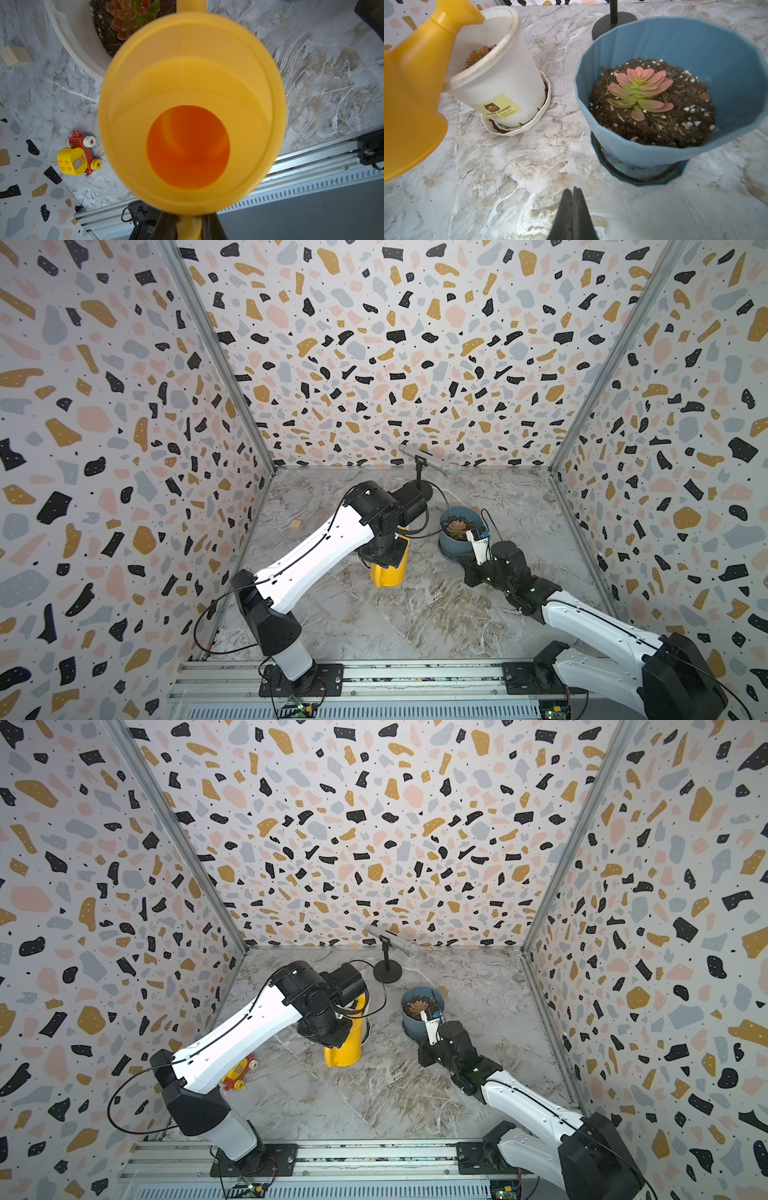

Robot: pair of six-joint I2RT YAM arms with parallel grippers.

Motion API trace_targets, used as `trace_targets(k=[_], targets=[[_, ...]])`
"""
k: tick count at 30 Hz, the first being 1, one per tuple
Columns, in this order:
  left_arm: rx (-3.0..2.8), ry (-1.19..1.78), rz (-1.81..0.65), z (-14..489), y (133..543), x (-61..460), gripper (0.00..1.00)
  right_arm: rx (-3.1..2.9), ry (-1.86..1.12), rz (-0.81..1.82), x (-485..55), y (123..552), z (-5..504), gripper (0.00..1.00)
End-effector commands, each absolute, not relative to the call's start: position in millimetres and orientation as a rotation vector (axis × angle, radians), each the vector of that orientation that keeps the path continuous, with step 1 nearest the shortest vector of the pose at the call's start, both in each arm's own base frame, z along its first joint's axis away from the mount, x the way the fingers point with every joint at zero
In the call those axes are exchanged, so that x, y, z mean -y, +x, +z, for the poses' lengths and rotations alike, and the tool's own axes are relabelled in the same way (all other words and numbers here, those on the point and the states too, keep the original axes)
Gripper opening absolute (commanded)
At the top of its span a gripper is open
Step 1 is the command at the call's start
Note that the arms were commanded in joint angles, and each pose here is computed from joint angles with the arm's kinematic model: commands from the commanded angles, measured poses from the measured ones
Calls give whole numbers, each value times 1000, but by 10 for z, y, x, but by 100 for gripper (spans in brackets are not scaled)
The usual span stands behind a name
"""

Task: Water the succulent around the soil edge
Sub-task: Water the soil of the potted plant with water.

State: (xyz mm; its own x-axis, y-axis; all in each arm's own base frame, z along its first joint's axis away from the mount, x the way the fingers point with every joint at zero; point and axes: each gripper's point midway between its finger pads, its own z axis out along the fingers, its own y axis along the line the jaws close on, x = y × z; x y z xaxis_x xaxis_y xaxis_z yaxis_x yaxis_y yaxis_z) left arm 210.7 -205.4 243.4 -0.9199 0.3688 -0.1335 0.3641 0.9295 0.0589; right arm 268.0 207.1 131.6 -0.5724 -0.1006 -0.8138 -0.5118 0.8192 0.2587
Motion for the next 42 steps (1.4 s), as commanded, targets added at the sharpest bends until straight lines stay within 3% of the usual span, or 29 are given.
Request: trace_targets(k=[1, 15, 31, 42], targets=[[-3043, 521, 236, 2519, 1913, 1668, 0, -2068, -442, 614, -2105, 2726, 1576, 2], [-3044, 382, 147, 2608, 2023, 1540, 0, -2066, -444, 615, -2108, 2724, 1585, 1], [-3020, 294, -505, 2701, 1997, 2032, 0, -2064, -443, 616, -2102, 2719, 1595, 0], [-3022, 239, -444, 2784, 2187, 1974, 0, -2064, -444, 619, -2107, 2715, 1595, 0]])
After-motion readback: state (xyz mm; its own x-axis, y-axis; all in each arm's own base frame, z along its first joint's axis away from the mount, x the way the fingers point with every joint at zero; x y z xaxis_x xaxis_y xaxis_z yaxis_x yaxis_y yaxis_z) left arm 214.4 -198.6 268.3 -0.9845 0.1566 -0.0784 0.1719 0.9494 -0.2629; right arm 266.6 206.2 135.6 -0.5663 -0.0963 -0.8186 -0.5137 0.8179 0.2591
